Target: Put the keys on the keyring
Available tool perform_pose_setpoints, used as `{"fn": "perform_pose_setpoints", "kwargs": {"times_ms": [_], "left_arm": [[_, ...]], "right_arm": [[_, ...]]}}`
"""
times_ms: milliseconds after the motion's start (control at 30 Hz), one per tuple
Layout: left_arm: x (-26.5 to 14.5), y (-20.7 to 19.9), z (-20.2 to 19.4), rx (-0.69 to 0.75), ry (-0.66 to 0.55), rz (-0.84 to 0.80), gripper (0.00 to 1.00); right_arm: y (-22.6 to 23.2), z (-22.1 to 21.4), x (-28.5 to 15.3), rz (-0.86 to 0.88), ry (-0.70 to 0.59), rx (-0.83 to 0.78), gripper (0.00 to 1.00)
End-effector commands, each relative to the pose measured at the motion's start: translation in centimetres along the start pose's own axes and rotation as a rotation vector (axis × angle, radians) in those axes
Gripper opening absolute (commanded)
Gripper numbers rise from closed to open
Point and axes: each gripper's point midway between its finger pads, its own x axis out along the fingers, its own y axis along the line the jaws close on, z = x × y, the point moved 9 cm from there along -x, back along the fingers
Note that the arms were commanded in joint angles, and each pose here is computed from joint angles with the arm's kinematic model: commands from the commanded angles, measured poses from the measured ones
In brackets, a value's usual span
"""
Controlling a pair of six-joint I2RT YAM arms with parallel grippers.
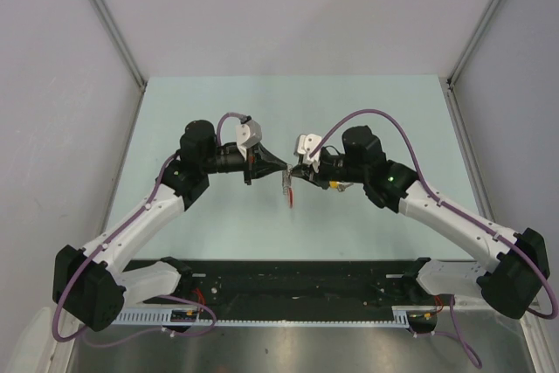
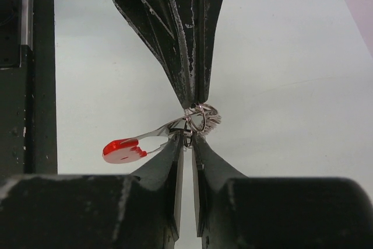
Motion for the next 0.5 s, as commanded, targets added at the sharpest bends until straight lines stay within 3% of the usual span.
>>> {"fn": "perform_pose_setpoints", "kwargs": {"times_ms": [0,100,333,467], "left_arm": [[-0.4,-0.6,1.4,0.046,-0.061,-0.022,0.01],[-0.4,-0.6,1.4,0.049,-0.066,-0.017,0.00],[-0.6,-0.7,1.2,0.042,-0.053,-0.005,0.01],[-1.0,-0.8,0.8,0.044,-0.027,0.023,0.18]], "right_arm": [[-0.2,0.8,-0.1,0.007,-0.059,-0.010,0.10],[-0.3,0.6,0.0,0.009,-0.052,-0.009,0.00],[-0.6,1.4,-0.8,-0.032,-0.072,-0.041,0.00],[-0.6,1.9,-1.2,-0.038,-0.091,-0.067,0.00]]}}
